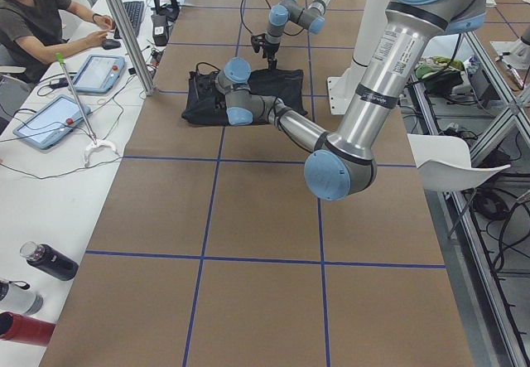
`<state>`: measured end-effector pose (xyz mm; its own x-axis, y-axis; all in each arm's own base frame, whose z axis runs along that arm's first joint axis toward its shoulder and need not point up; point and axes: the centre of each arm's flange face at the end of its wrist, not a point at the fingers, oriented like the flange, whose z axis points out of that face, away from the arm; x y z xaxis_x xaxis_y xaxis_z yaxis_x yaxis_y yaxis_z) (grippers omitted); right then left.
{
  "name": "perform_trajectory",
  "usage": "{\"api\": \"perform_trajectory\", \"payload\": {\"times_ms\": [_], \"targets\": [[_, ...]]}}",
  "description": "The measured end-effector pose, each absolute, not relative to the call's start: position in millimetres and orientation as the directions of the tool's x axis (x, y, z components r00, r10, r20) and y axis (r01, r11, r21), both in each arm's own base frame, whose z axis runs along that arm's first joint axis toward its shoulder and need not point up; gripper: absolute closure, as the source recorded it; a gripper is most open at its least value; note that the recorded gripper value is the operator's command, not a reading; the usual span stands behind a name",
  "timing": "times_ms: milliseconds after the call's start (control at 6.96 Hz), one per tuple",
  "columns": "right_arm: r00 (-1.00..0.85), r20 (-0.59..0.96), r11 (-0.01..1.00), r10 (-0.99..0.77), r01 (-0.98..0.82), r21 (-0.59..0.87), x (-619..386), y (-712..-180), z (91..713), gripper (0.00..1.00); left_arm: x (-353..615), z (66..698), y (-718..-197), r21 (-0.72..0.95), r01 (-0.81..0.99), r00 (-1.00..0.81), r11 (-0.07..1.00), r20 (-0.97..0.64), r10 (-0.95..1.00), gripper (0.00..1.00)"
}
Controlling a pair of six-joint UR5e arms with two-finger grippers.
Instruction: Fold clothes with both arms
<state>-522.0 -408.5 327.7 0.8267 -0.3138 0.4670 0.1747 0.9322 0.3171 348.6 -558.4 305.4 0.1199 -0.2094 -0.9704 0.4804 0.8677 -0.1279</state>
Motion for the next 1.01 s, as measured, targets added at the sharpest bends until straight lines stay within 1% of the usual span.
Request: {"api": "perform_trajectory", "payload": {"times_ms": [575, 1006], "targets": [[0.816, 0.489, 0.936, -0.306, 0.165, 0.310, -516.4, -414.8, 319.6, 0.00, 348.9, 307.6, -558.5, -0.128, 0.480, 0.123, 0.868, -0.970, -0.211, 0.00], [0.804, 0.507, 0.932, -0.311, 0.152, 0.330, -520.5, -419.8, 301.8, 0.00, 348.5, 308.7, -558.1, -0.129, 0.480, 0.124, 0.868, -0.969, -0.212, 0.00]]}}
